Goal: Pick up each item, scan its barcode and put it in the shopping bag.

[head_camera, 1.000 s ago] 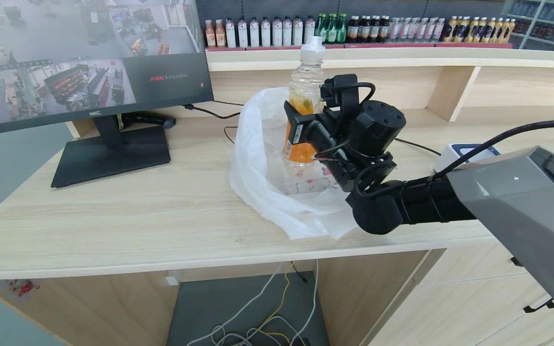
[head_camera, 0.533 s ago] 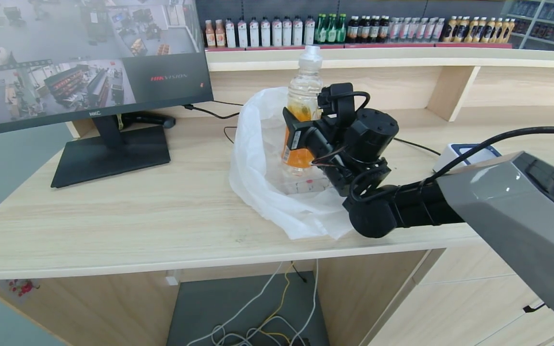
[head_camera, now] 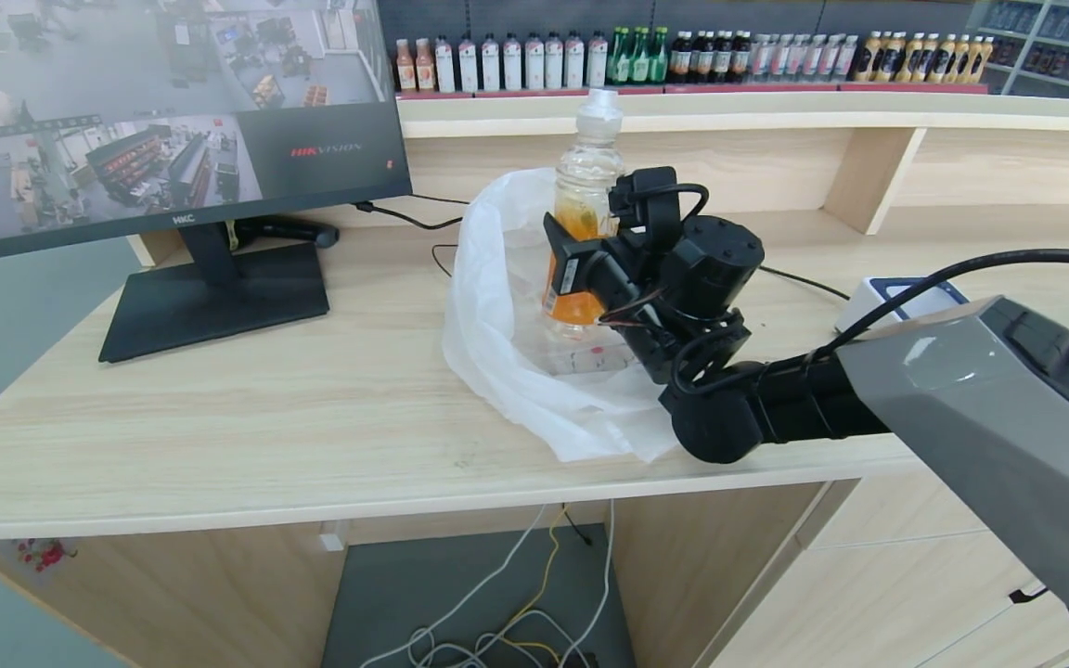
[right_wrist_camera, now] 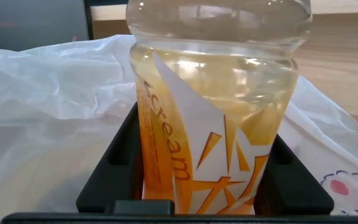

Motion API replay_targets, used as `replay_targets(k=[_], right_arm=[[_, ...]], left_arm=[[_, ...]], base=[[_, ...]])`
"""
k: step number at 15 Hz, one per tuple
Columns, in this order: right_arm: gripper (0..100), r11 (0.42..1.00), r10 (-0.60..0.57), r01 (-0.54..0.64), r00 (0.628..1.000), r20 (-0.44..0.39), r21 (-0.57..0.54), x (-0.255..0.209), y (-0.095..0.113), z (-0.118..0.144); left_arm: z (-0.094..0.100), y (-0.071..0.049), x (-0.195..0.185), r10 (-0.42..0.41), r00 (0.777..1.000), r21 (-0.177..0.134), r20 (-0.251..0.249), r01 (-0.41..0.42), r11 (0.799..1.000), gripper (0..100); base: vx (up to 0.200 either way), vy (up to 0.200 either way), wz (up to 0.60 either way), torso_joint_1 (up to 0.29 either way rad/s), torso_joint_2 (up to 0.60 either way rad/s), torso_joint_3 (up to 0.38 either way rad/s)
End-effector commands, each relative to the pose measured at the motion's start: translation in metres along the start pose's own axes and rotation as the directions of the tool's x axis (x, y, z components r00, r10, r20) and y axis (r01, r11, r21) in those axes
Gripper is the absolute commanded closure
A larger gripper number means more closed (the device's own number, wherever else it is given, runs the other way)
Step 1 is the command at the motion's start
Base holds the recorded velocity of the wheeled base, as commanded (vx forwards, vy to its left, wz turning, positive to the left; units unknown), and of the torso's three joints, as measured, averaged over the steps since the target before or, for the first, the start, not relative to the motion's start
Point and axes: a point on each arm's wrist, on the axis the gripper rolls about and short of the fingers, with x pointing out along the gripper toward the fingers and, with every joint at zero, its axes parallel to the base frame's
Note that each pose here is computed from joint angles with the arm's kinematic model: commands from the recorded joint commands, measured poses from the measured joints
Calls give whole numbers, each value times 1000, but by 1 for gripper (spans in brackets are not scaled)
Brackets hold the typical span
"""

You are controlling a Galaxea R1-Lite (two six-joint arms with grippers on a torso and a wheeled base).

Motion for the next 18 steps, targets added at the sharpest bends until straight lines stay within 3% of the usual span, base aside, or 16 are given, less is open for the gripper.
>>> replay_targets(k=[1, 18], right_arm=[[100, 1000, 0, 0, 1000, -5, -2, 0, 0, -2], [100, 1000, 8, -8, 1000, -29, -27, -4, 2, -6]], left_arm=[[0, 0, 0, 0, 1000, 0, 0, 0, 1000, 0], [0, 0, 0, 0, 1000, 0, 0, 0, 1000, 0]], base=[[0, 0, 0, 0, 0, 0], [0, 0, 0, 0, 0, 0]])
